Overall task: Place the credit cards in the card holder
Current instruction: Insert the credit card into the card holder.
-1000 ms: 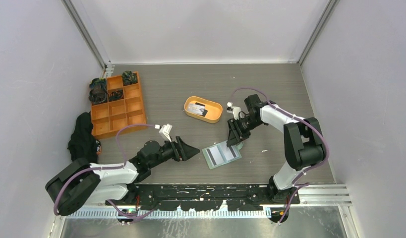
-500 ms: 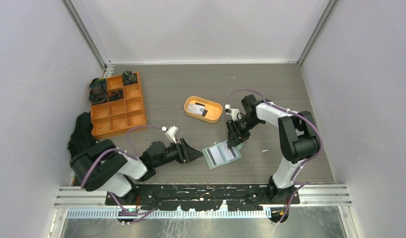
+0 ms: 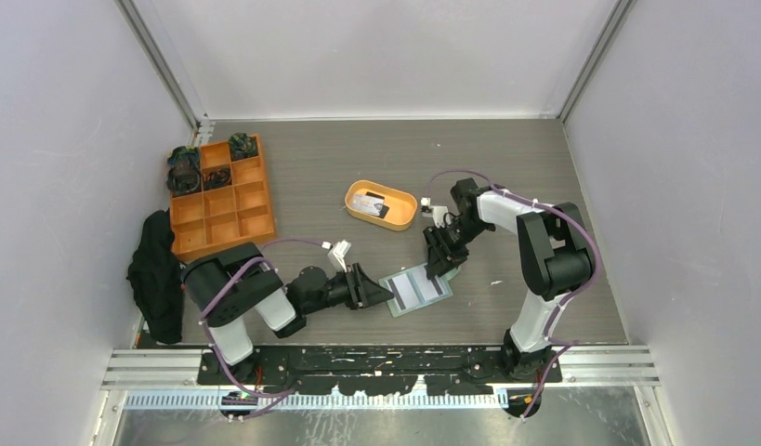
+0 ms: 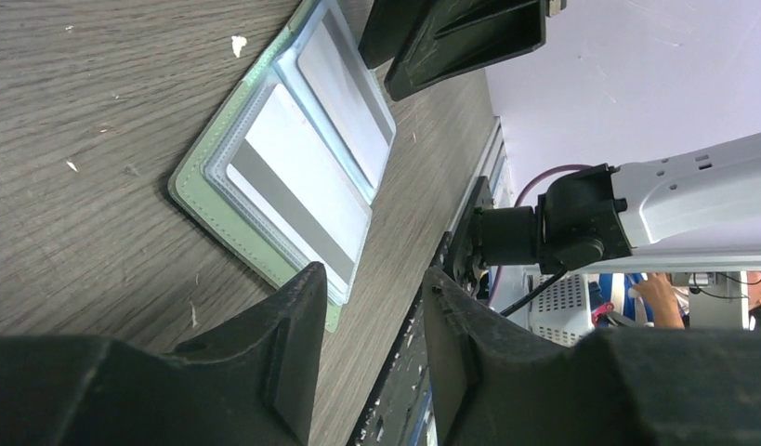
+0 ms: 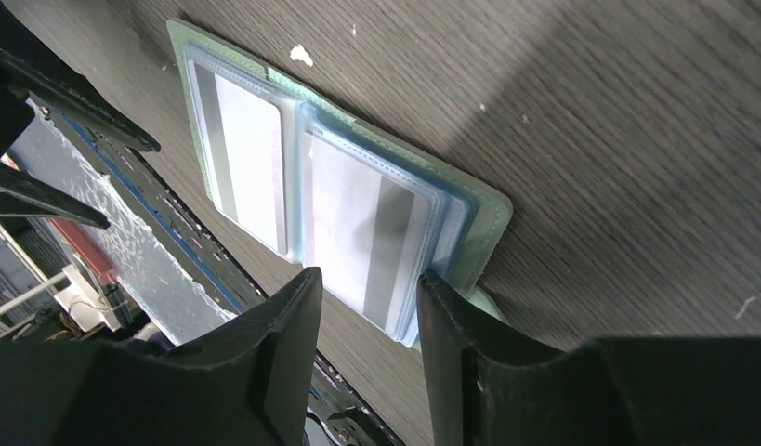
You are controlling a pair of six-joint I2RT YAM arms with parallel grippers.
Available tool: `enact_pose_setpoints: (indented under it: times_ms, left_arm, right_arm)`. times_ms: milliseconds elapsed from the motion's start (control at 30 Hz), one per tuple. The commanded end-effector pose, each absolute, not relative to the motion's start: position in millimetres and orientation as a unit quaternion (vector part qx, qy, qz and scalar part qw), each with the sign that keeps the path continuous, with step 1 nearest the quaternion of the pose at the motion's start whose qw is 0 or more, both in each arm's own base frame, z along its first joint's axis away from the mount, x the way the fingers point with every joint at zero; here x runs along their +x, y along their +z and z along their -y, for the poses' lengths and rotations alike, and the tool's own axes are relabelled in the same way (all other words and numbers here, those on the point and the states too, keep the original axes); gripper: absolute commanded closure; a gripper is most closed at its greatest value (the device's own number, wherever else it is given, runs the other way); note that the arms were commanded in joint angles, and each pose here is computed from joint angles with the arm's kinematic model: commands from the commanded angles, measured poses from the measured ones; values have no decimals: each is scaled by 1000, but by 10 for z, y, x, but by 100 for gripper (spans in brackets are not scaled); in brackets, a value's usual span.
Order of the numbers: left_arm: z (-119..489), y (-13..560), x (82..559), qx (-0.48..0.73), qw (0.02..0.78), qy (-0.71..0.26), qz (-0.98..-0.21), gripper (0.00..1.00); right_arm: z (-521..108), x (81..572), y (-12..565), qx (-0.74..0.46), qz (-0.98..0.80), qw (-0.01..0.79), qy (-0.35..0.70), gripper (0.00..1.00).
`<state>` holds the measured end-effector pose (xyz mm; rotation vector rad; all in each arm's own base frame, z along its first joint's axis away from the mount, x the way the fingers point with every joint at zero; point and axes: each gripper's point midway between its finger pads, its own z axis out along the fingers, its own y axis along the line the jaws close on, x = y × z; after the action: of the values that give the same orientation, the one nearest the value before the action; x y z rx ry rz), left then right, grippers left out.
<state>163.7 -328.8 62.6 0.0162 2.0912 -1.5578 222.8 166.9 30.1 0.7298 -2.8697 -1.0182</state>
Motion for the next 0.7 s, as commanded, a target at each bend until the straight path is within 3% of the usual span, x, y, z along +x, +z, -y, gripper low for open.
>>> enact_pose_setpoints:
  times_ms: [0,667]
  left_arm:
    - [3396,752,1711,7,285,-593,-753,59]
    - [3441,547,1706,3,272,-577,-770,64]
  right_arm:
    - [-1681,2313,349,236,919,-3,-317,51]
    - [-1945,2242,692,218,876,4,-430,54]
